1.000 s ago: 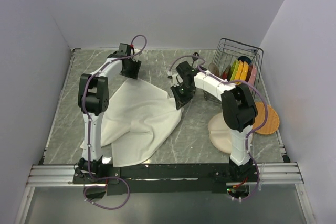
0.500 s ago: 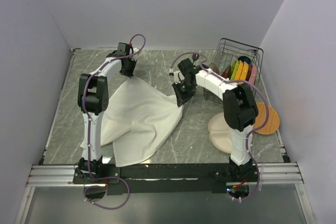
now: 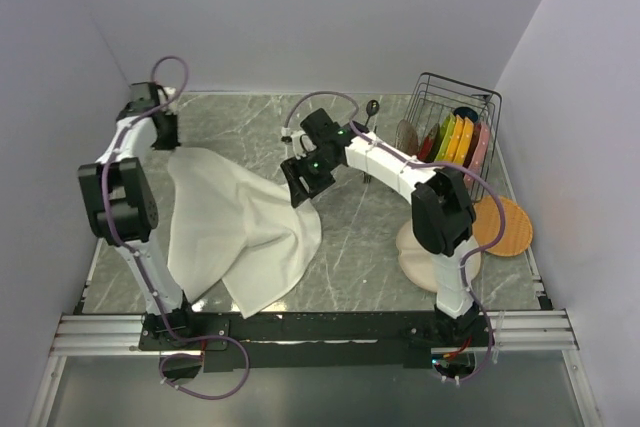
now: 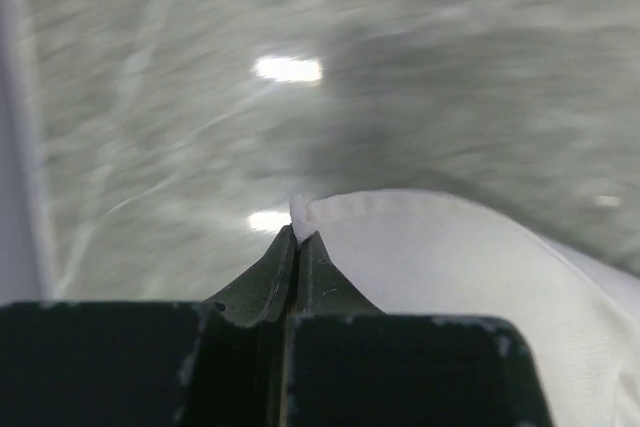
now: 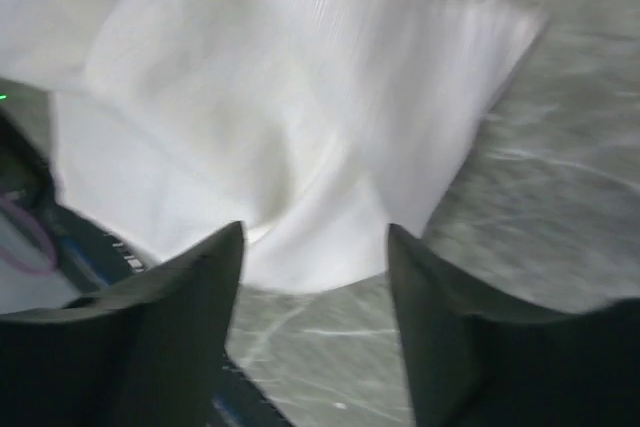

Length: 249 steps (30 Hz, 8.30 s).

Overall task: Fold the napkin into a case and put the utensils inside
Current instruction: Pick up the crumpled napkin from the corner of the board, then flatten out the crumpled napkin at the center of the board, then fold and flatten the napkin at the center of the board.

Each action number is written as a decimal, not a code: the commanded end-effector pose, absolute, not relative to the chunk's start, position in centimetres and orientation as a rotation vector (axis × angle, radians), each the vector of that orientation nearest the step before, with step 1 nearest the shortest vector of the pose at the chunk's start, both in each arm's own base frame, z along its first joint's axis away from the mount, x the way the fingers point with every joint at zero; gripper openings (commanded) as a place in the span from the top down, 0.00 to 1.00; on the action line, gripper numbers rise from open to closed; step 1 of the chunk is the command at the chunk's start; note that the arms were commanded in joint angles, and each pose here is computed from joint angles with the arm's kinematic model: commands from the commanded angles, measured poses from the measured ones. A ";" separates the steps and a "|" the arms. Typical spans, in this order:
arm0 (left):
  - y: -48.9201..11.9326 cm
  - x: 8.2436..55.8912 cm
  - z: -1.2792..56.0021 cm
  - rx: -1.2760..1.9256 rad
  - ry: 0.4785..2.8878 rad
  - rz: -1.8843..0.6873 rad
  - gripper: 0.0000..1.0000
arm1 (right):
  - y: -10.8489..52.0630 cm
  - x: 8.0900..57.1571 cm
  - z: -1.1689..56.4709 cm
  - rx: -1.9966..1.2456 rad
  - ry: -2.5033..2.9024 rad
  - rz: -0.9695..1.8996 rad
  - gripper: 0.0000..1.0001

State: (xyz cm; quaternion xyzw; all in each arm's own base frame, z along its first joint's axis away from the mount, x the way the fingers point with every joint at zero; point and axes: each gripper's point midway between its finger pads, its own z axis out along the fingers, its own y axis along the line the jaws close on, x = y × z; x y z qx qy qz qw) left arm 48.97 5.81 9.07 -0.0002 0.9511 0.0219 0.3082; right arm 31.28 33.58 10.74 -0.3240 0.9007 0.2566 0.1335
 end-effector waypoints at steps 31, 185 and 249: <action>8.1 44.7 9.1 -0.016 2.518 0.041 0.99 | 38.5 43.8 4.9 -0.588 2.511 0.411 0.42; 11.2 57.8 12.6 -0.164 2.156 -0.082 0.19 | 25.7 58.5 14.7 -0.289 2.122 0.400 0.16; 2.7 53.1 12.5 0.287 2.318 -0.271 0.99 | 25.3 54.8 15.1 -0.234 2.327 0.833 0.02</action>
